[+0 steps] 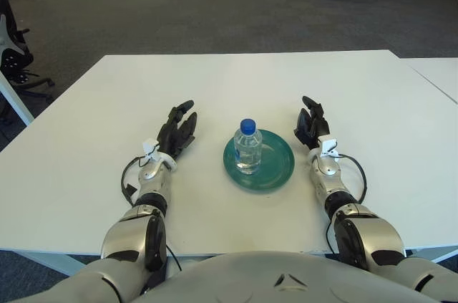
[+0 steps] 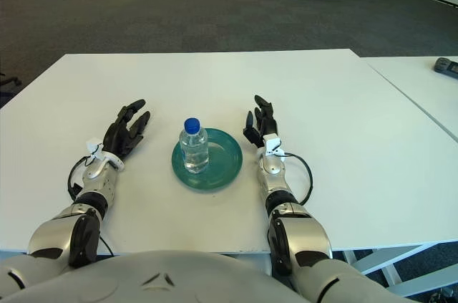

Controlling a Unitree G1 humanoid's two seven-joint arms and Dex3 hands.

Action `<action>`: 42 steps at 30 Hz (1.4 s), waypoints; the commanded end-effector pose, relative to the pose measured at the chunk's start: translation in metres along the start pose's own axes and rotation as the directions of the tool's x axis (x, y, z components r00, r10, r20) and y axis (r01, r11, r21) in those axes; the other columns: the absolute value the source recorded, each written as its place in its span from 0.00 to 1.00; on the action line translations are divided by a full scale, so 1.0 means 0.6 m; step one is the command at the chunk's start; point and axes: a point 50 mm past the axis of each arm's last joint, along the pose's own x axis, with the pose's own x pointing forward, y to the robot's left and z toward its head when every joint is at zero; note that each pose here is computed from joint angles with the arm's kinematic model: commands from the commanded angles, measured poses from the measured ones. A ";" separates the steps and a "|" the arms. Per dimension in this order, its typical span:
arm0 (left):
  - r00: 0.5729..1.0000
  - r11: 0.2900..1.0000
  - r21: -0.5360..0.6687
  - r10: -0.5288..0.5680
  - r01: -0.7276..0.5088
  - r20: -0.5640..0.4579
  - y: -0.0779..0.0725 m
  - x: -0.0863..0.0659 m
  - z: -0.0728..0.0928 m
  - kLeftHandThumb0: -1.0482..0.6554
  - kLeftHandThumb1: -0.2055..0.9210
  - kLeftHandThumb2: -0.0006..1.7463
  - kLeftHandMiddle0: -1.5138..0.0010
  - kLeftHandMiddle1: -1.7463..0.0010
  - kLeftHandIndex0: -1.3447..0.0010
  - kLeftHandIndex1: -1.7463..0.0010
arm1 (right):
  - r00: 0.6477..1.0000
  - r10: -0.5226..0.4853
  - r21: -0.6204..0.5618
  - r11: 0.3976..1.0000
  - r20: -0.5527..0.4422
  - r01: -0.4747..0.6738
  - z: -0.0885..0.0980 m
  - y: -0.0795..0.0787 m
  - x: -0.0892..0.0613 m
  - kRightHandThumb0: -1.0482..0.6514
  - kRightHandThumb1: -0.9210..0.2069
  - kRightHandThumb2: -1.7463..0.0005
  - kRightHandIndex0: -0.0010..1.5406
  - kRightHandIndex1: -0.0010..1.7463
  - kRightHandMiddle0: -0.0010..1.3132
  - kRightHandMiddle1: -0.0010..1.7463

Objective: Put the bottle into the plate.

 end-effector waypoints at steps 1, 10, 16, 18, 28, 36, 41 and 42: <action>0.997 0.999 -0.022 0.032 -0.034 -0.075 0.006 -0.018 -0.025 0.30 1.00 0.30 0.69 1.00 1.00 0.52 | 0.997 -0.048 0.012 0.999 -0.067 0.049 -0.037 0.000 -0.038 0.20 0.00 0.55 0.21 0.02 0.00 0.37; 0.997 0.999 -0.005 0.036 -0.037 -0.065 0.011 -0.015 -0.018 0.29 1.00 0.30 0.69 1.00 1.00 0.51 | 0.993 -0.116 -0.014 0.993 -0.024 0.116 -0.038 0.001 -0.052 0.24 0.00 0.60 0.28 0.04 0.00 0.43; 0.998 1.000 0.006 0.028 -0.028 -0.060 0.011 -0.014 -0.015 0.29 1.00 0.33 0.70 1.00 1.00 0.52 | 0.986 -0.133 -0.034 0.991 -0.104 0.130 -0.051 0.004 -0.054 0.25 0.00 0.62 0.29 0.04 0.00 0.46; 0.998 1.000 0.009 0.026 -0.025 -0.059 0.012 -0.014 -0.015 0.29 1.00 0.33 0.71 1.00 1.00 0.52 | 0.983 -0.126 -0.039 0.992 -0.136 0.122 -0.055 0.005 -0.053 0.24 0.00 0.63 0.29 0.03 0.00 0.46; 0.998 1.000 0.011 0.023 -0.022 -0.063 0.014 -0.013 -0.013 0.29 1.00 0.34 0.71 1.00 1.00 0.53 | 0.971 -0.085 -0.043 0.996 -0.221 0.078 -0.064 0.010 -0.049 0.20 0.00 0.63 0.26 0.01 0.00 0.41; 0.998 1.000 0.009 0.027 -0.026 -0.061 0.015 -0.013 -0.013 0.29 1.00 0.33 0.70 1.00 1.00 0.52 | 0.970 -0.064 -0.041 0.998 -0.234 0.056 -0.063 0.010 -0.048 0.18 0.00 0.63 0.23 0.00 0.00 0.35; 0.998 1.000 0.013 0.027 -0.026 -0.057 0.015 -0.013 -0.011 0.29 1.00 0.34 0.70 1.00 1.00 0.52 | 0.968 -0.047 -0.045 0.998 -0.247 0.037 -0.063 0.011 -0.047 0.18 0.00 0.64 0.22 0.00 0.00 0.32; 0.998 1.000 0.014 0.027 -0.026 -0.056 0.016 -0.013 -0.011 0.29 1.00 0.34 0.70 1.00 1.00 0.52 | 0.967 -0.041 -0.046 0.998 -0.251 0.030 -0.063 0.012 -0.047 0.18 0.00 0.64 0.21 0.00 0.00 0.31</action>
